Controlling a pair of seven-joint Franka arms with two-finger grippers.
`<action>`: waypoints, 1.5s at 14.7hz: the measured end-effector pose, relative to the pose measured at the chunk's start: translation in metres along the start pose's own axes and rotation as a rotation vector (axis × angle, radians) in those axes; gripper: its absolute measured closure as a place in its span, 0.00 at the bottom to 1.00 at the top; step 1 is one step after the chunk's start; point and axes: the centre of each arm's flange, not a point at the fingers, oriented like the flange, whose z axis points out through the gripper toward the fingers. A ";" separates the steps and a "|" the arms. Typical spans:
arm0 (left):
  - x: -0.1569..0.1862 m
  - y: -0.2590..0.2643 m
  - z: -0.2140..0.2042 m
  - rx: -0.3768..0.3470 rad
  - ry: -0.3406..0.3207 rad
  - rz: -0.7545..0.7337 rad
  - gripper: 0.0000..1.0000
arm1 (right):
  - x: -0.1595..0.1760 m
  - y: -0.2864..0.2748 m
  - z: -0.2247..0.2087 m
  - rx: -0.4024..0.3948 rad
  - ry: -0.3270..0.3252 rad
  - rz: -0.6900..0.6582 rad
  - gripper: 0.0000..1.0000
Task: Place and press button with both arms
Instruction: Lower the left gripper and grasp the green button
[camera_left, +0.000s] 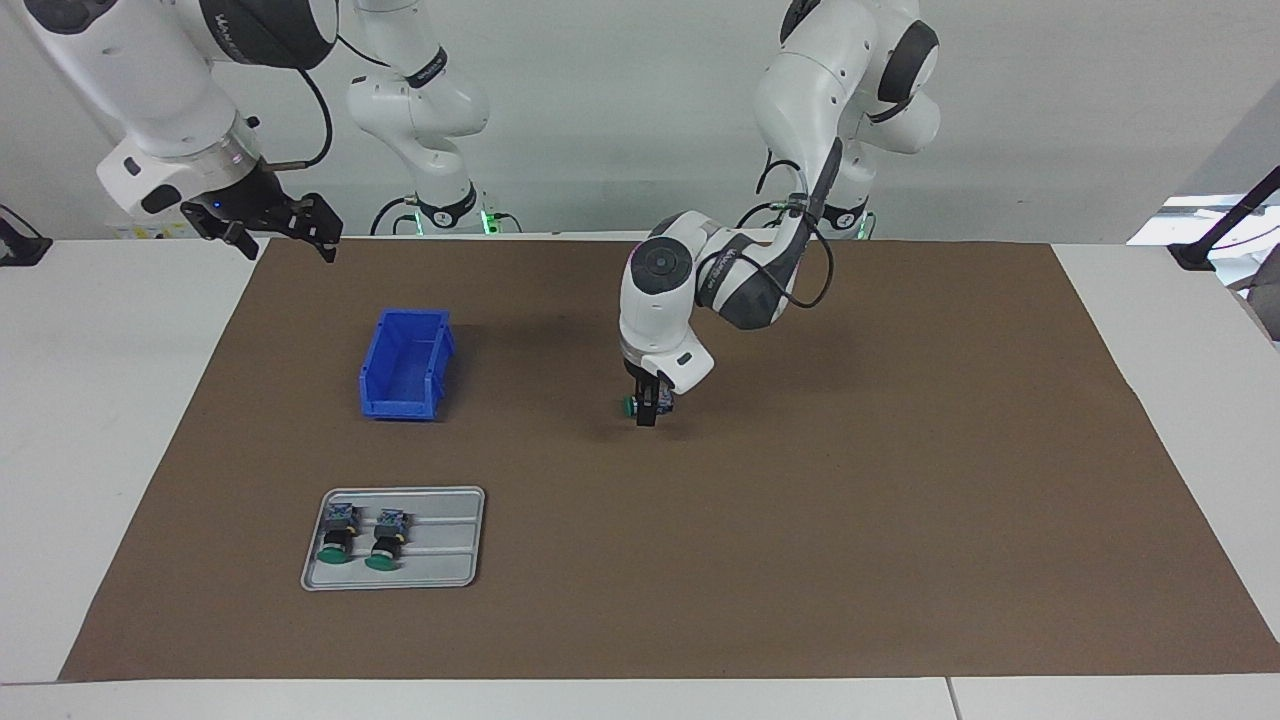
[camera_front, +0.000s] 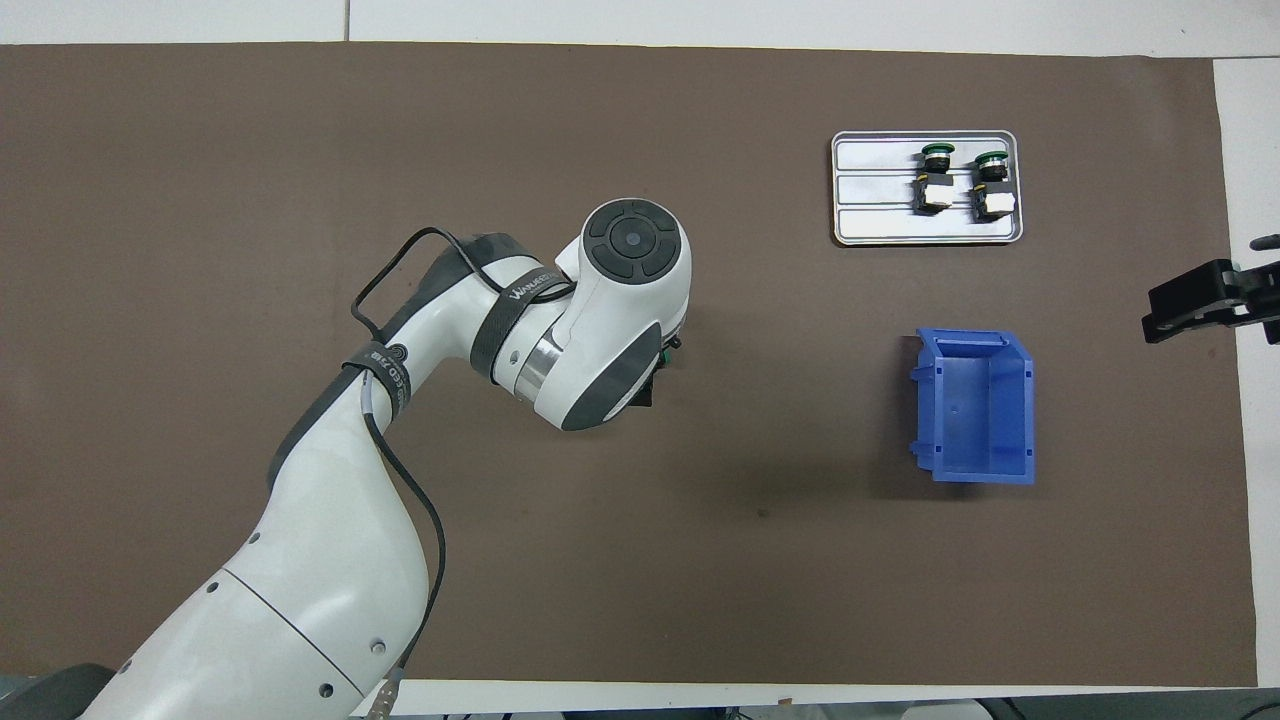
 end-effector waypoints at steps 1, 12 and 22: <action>-0.002 0.000 0.005 -0.001 0.000 -0.008 0.00 | 0.000 0.000 0.000 0.000 0.000 0.000 0.00; -0.001 0.002 0.021 -0.003 -0.001 -0.073 0.36 | 0.000 0.000 0.000 0.000 0.000 0.000 0.00; 0.001 0.003 0.028 -0.018 -0.006 -0.075 0.67 | 0.000 0.000 0.000 0.000 0.000 0.000 0.00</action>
